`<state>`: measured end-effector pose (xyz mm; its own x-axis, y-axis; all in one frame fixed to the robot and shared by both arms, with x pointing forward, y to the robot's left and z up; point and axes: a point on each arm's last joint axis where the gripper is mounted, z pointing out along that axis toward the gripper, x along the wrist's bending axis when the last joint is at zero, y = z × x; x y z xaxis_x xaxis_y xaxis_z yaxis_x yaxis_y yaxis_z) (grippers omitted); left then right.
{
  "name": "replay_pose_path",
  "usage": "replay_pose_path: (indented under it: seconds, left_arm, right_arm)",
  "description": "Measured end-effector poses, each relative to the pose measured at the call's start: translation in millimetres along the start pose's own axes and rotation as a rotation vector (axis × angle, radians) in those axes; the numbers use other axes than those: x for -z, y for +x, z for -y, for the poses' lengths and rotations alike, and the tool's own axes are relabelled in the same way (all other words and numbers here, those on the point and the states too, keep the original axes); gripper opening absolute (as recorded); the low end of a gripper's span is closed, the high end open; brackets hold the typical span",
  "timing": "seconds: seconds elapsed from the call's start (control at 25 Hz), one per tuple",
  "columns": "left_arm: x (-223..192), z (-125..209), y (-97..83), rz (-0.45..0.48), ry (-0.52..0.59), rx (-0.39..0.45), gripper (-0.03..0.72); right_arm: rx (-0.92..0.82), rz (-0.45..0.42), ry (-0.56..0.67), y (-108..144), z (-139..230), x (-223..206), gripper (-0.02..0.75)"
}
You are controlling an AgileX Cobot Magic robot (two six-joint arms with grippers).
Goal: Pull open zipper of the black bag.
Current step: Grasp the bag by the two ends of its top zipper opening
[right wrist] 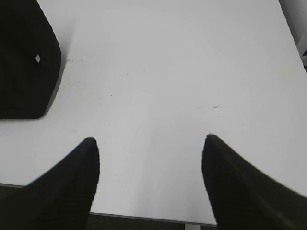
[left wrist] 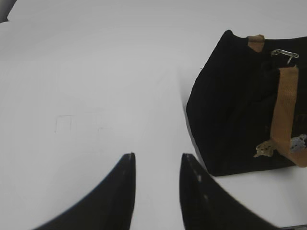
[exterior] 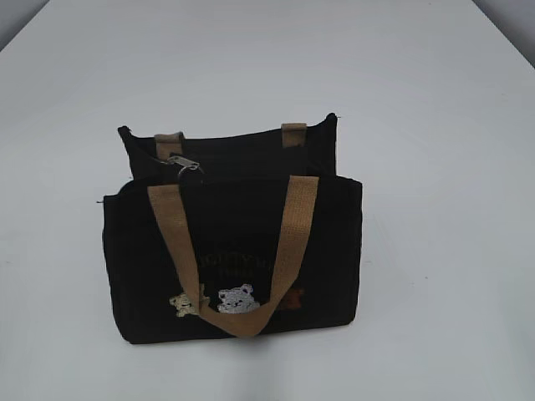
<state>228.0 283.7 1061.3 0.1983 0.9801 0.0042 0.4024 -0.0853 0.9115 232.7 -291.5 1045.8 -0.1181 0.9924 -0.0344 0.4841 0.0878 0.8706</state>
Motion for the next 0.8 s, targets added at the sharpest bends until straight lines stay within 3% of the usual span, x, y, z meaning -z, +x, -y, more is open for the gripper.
replay_pose_path:
  seconds: [0.52, 0.68, 0.8]
  left_arm:
    - [-2.0, -4.7, -1.7, 0.027, -0.013, 0.021, 0.239]
    - [-17.4, -31.9, -9.6, 0.18, -0.091, 0.184, 0.239]
    - [-43.9, -51.9, -9.8, 0.27, -0.053, 0.343, 0.239]
  right_arm:
    - [-0.009, -0.018, -0.002, 1.6, -0.2, 0.0, 0.519]
    - [-0.008, -0.024, -0.003, 1.8, -0.2, 0.1, 0.519]
    - [-0.002, -0.06, 0.048, 1.7, -4.1, -6.3, 0.519]
